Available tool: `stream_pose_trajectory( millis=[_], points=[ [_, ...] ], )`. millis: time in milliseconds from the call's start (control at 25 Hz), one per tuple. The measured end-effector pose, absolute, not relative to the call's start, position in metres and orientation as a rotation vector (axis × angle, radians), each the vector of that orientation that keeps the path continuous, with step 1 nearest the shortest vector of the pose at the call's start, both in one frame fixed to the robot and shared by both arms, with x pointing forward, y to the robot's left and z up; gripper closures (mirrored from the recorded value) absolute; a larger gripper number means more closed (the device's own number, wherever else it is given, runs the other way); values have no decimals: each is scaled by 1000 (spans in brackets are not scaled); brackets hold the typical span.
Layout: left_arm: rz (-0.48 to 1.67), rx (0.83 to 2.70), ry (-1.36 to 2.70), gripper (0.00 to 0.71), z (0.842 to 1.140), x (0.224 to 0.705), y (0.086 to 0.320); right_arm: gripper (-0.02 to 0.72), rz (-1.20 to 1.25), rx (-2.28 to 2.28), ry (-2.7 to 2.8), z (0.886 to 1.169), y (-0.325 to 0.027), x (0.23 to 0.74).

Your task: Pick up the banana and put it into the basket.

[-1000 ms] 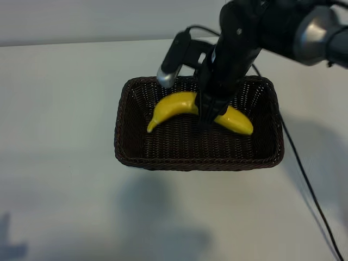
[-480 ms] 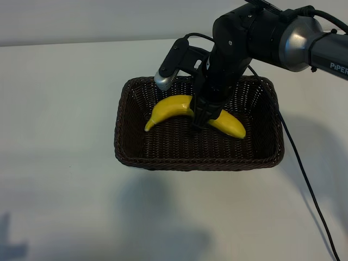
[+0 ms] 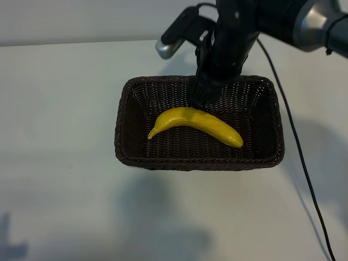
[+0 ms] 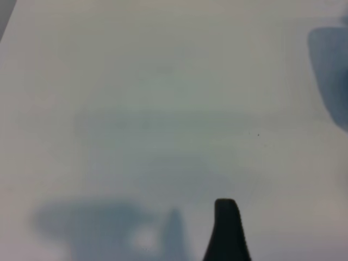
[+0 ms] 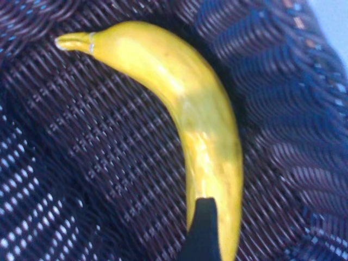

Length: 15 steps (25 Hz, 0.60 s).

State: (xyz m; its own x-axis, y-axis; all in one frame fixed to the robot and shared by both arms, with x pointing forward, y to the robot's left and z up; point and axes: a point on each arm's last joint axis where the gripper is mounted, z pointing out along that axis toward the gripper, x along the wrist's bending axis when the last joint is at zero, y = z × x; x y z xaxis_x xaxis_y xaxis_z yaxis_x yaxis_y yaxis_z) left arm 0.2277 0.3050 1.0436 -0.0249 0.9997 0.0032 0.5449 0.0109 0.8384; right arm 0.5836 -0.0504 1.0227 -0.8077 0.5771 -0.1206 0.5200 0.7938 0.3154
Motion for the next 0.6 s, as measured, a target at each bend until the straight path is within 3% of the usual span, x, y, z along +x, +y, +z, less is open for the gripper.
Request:
stream_pose_trajectory(
  millis=[280,480,600],
  points=[
    [893,1602,1644,146,1044,228,305,97,390,1009,2723,1033,-69,596],
    [894,1603,1644,146,1044,228,305,98,371,1263,2602,1033,-125,626],
    [894,1603,1644,146,1044,228,305,98,354,1427,2495,1033,-177,646]
  ],
)
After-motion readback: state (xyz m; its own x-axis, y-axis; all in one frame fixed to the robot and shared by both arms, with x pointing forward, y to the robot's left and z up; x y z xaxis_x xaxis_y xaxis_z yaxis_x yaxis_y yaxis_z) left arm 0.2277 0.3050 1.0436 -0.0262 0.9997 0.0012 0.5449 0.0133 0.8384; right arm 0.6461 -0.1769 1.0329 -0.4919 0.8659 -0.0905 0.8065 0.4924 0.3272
